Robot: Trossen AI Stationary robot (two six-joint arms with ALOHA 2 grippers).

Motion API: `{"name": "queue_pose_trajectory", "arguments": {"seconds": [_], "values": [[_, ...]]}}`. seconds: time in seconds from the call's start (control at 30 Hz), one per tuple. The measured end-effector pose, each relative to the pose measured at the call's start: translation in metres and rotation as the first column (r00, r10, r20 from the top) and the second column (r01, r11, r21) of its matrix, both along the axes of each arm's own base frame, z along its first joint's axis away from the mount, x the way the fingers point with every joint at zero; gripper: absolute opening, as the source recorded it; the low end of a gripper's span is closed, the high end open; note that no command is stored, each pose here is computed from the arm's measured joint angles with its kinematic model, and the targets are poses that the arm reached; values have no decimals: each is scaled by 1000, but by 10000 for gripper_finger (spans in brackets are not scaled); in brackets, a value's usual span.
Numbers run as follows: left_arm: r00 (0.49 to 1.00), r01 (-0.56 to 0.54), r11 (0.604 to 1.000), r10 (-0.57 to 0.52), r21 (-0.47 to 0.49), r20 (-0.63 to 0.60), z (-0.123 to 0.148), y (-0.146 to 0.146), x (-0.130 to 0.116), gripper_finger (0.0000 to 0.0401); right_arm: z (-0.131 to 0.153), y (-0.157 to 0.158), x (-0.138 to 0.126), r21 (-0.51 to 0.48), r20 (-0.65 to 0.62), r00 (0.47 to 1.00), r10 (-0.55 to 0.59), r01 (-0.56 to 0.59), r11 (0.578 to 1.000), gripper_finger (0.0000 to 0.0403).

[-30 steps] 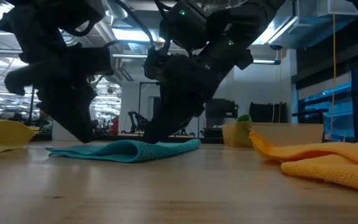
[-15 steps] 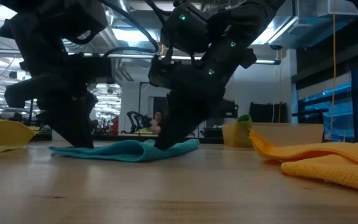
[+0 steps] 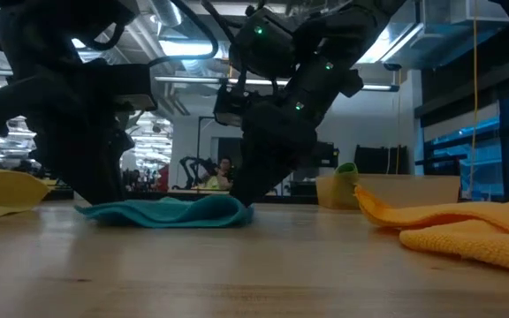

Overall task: Roll microfiber towels into tight, uniform cylinder then place into a basket
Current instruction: Fold the blue towel

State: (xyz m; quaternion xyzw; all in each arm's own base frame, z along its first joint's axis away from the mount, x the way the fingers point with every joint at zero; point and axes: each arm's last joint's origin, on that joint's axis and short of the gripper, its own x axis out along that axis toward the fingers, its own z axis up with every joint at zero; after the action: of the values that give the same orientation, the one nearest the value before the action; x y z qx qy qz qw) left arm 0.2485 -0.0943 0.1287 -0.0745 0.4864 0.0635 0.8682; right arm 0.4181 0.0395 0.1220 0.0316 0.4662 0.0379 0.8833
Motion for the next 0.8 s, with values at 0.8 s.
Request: {"name": "queue_pose_trajectory", "arguments": {"seconds": [0.8], "values": [[987,161,987,-161,8,-14,14,-23,-13,76,45,45,-22,-76,20,977,214,-212,974,157]]}}
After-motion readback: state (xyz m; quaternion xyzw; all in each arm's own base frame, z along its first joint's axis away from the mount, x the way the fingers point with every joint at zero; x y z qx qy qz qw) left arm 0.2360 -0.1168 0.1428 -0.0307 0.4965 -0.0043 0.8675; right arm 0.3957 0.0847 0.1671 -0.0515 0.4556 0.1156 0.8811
